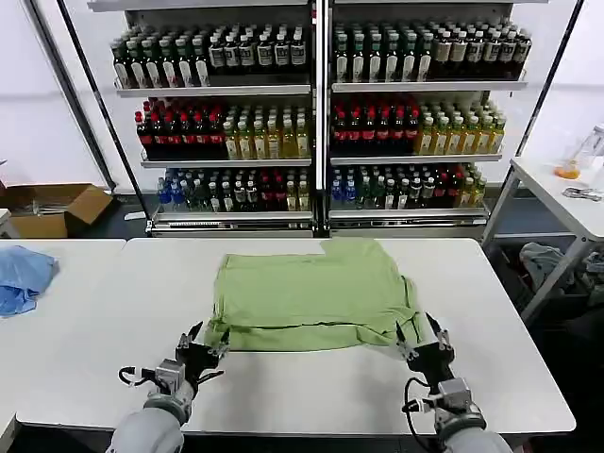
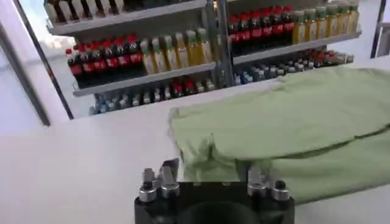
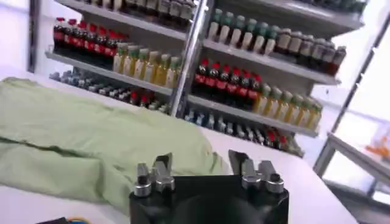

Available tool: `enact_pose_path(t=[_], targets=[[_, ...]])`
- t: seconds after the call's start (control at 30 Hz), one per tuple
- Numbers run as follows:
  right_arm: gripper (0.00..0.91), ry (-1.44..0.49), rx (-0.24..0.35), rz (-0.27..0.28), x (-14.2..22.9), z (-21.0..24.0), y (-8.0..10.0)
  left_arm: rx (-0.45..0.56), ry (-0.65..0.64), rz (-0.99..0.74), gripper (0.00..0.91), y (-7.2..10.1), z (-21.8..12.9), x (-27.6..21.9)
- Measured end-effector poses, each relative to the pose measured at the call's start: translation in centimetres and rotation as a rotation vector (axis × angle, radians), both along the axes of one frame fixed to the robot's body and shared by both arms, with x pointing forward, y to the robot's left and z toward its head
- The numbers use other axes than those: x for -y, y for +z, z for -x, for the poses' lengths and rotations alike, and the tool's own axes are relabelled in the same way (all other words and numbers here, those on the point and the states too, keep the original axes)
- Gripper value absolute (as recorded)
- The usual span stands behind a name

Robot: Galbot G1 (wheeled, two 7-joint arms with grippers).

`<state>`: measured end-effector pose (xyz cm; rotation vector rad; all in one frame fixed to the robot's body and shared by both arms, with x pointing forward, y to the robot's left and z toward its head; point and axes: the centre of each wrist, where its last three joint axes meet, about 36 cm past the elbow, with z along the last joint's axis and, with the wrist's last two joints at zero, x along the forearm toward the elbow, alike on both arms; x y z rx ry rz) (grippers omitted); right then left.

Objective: Fold and organize the clothes.

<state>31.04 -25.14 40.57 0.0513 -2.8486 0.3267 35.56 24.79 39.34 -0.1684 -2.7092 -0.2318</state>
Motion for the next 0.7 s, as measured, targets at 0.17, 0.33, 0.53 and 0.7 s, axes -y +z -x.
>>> enact_pose_path(t=[0.17, 0.33, 0.53, 0.7], targets=[[0.897, -0.024, -0.044, -0.056, -0.2, 0.3, -0.3, -0.022, 0.001, 0.014, 0.736, -0.5, 0.3, 0.2], [0.101, -0.031, -0.077, -0.112, -0.5, 0.2, -0.7, -0.032, 0.011, 0.029, 0.111, -0.8, -0.1, 0.0], [0.0, -0.029, -0.101, -0.156, -0.9, -0.4, -1.5, -0.035, 0.014, 0.046, 0.05, -1.2, -0.5, -0.1], [0.0, -0.031, -0.125, -0.178, -0.9, -1.1, -2.1, -0.041, 0.014, 0.057, 0.05, -1.5, -0.9, -0.3]])
